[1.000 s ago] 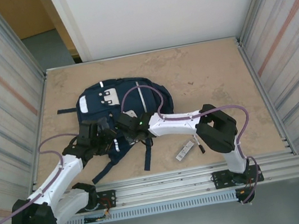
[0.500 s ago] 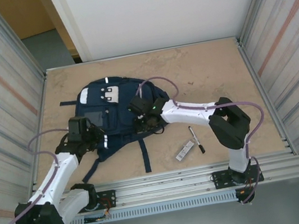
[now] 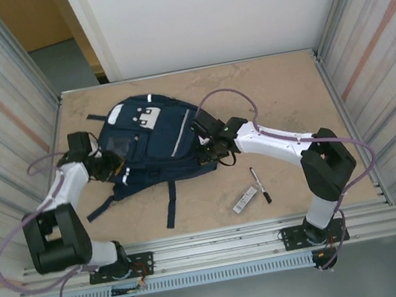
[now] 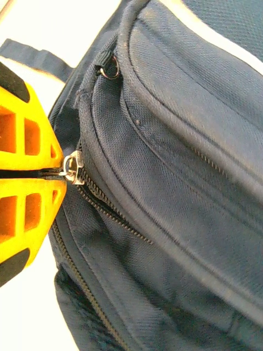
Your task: Pack books, pencil case, and school supplies into a backpack
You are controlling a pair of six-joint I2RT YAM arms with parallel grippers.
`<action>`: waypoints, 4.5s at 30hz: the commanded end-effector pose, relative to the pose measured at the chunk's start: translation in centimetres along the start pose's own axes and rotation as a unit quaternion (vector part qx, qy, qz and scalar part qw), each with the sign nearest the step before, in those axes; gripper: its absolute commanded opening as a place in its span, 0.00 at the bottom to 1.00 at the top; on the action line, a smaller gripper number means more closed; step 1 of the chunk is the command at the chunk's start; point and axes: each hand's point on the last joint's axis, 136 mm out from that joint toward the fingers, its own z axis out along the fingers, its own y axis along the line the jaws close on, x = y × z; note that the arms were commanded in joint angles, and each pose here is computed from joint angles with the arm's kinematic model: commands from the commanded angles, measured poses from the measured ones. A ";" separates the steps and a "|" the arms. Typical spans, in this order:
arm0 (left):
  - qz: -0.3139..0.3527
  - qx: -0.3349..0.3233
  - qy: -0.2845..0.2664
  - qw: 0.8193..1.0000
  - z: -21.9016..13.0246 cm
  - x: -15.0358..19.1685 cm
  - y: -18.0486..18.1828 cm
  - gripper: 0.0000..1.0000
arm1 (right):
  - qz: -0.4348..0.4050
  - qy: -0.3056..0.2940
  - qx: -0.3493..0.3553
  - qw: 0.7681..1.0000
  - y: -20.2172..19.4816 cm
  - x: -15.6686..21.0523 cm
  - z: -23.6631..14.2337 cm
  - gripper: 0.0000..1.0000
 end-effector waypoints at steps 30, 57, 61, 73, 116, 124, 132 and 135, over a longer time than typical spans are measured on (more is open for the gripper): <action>0.014 0.079 -0.032 0.996 -1.9 10.2 -6.7 0.22 | -0.058 0.029 -0.208 0.976 13.1 1.7 -1.2 0.00; -0.023 0.134 -0.106 0.985 -3.2 10.9 -9.0 0.62 | -0.053 0.047 -0.243 0.967 14.7 3.1 -1.9 0.00; -0.034 0.131 -0.131 0.982 -3.5 10.7 -8.3 0.62 | -0.054 0.050 -0.243 0.967 14.9 3.1 -1.7 0.00; -0.065 0.142 -0.180 0.971 -3.7 11.3 -7.9 0.66 | -0.059 0.053 -0.247 0.966 15.9 3.1 -1.2 0.00; 0.074 0.133 0.100 0.983 -0.2 6.2 -8.2 0.00 | -0.025 0.042 -0.024 0.998 -4.2 0.8 -1.0 0.00; 0.067 0.066 0.157 0.983 1.0 4.6 -7.0 0.39 | -0.092 0.022 -0.087 0.992 2.9 -0.1 -2.4 0.00; 0.042 0.028 0.093 0.994 -2.7 11.4 -5.7 0.66 | -0.134 0.017 -0.164 0.977 11.2 -0.6 -3.3 0.00; 0.008 0.024 0.050 0.998 -4.0 12.7 -4.3 0.72 | -0.141 0.026 -0.178 0.974 12.6 -0.1 -3.2 0.00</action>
